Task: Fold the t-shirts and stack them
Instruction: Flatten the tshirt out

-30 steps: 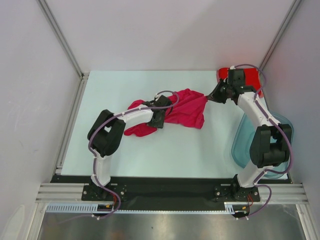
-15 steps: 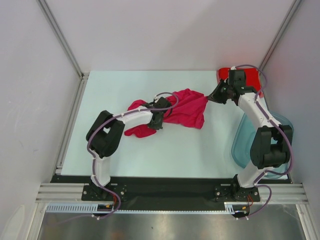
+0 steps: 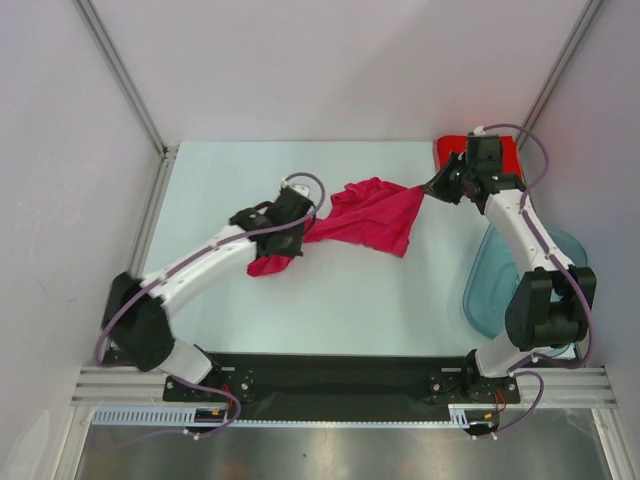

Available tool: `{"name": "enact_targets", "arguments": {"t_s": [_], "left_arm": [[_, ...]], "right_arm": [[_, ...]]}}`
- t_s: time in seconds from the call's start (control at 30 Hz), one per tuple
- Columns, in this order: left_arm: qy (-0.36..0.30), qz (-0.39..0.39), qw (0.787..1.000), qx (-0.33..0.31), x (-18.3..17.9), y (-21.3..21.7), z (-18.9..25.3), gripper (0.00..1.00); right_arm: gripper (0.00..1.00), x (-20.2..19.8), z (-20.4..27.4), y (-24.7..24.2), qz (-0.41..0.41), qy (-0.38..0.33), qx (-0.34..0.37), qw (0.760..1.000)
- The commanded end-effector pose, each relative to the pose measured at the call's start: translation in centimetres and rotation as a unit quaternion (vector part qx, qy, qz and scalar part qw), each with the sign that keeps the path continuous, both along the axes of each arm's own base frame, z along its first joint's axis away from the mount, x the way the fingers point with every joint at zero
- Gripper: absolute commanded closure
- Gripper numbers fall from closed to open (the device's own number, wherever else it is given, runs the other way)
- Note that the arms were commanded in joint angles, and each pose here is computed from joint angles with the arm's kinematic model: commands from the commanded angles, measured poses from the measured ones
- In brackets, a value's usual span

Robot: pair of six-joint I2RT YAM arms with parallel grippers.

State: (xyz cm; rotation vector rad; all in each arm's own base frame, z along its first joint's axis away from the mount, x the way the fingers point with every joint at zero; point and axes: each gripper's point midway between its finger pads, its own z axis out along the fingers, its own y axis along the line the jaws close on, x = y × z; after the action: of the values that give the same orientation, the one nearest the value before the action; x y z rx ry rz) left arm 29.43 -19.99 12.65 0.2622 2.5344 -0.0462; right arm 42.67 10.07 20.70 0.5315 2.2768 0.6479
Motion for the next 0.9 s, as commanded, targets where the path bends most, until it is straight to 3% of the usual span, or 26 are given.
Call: {"name": "enact_targets", "arguments": {"t_s": [0.0, 0.2, 0.43, 0.53, 0.7, 0.87], "left_arm": [[-0.087, -0.015, 0.996, -0.016, -1.4, 2.5, 8.1, 1.0], [-0.254, 0.001, 0.967, -0.01, -2.3, 7.7, 20.8, 1.0], [-0.37, 0.078, 0.922, 0.08, -2.6, 15.1, 29.5, 1.0], [-0.411, 0.117, 0.899, 0.091, -3.1, 17.3, 33.0, 1.0], [-0.468, 0.142, 0.868, 0.082, -3.8, 18.7, 37.1, 1.0], [-0.493, 0.145, 0.855, 0.073, -4.3, 19.2, 38.8, 1.0]], "right_arm": [[1.0, 0.8, 7.3, -2.0, -0.042, -0.096, -0.007, 0.994], [1.0, 1.7, 17.1, -2.9, -0.064, -0.228, 0.015, 0.971], [1.0, -0.1, 27.1, -3.6, -0.065, -0.359, 0.022, 0.931], [1.0, -1.6, 30.0, -3.9, -0.067, -0.397, 0.022, 0.915], [1.0, -3.4, 31.3, -3.9, -0.065, -0.397, 0.028, 0.915], [1.0, -5.2, 32.0, -4.1, -0.072, -0.405, 0.03, 0.911]]}}
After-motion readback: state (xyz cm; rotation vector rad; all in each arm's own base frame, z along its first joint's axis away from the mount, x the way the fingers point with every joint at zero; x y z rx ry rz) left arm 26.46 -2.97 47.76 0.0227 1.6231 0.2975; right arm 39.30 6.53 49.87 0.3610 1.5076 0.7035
